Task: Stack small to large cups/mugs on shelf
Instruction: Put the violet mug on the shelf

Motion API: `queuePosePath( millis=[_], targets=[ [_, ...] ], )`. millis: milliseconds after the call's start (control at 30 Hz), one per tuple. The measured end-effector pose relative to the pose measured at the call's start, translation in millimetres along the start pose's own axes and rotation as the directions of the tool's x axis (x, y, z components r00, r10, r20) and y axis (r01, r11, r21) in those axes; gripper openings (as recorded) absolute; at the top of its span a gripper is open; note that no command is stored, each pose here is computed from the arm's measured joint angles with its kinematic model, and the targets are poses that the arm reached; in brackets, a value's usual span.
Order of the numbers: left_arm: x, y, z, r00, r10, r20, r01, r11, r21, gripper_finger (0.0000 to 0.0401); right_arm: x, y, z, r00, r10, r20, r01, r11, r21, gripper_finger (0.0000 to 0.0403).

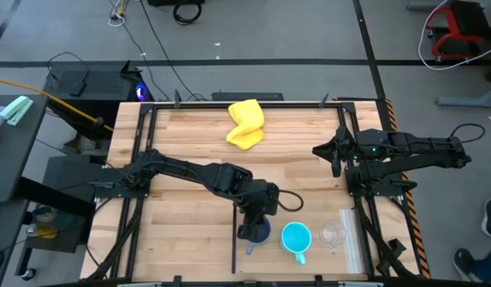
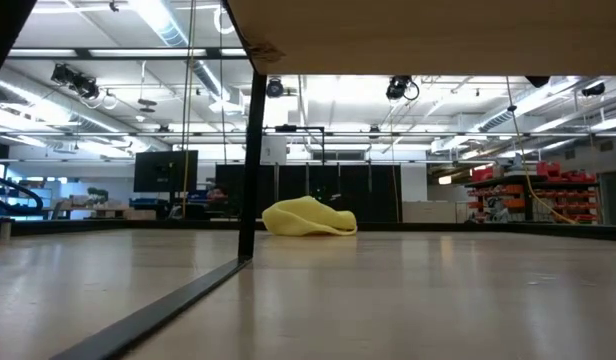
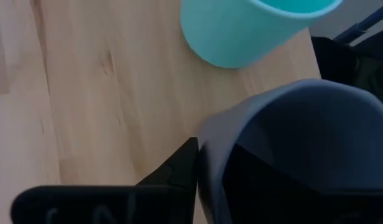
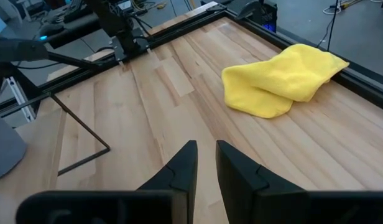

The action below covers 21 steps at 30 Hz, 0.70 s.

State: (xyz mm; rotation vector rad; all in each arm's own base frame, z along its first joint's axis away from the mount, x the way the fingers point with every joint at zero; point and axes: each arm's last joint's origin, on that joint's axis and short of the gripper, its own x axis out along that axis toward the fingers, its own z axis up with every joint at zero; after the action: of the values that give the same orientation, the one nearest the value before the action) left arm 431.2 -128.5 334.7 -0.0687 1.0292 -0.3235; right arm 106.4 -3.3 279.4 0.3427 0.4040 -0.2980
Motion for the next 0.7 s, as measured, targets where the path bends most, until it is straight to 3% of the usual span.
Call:
queuePosePath(
  millis=[267, 700],
  targets=[
    [-3.2, -1.2, 2.9, 1.0, -0.011, 0.024, 0.011, 1.0, 0.005, 0.0083, -0.1, 0.0, 0.0, 1.0, 0.001, 0.001, -0.001, 1.0, 0.0, 0.0065],
    [-40.7, -19.6, 13.6, 0.987, -0.047, 0.154, 0.033, 0.995, 0.089, 0.0131, -0.1, 0.0, 0.0, 1.0, 0.0, 0.001, 0.0, 1.0, 0.0, 0.0066]
  ],
)
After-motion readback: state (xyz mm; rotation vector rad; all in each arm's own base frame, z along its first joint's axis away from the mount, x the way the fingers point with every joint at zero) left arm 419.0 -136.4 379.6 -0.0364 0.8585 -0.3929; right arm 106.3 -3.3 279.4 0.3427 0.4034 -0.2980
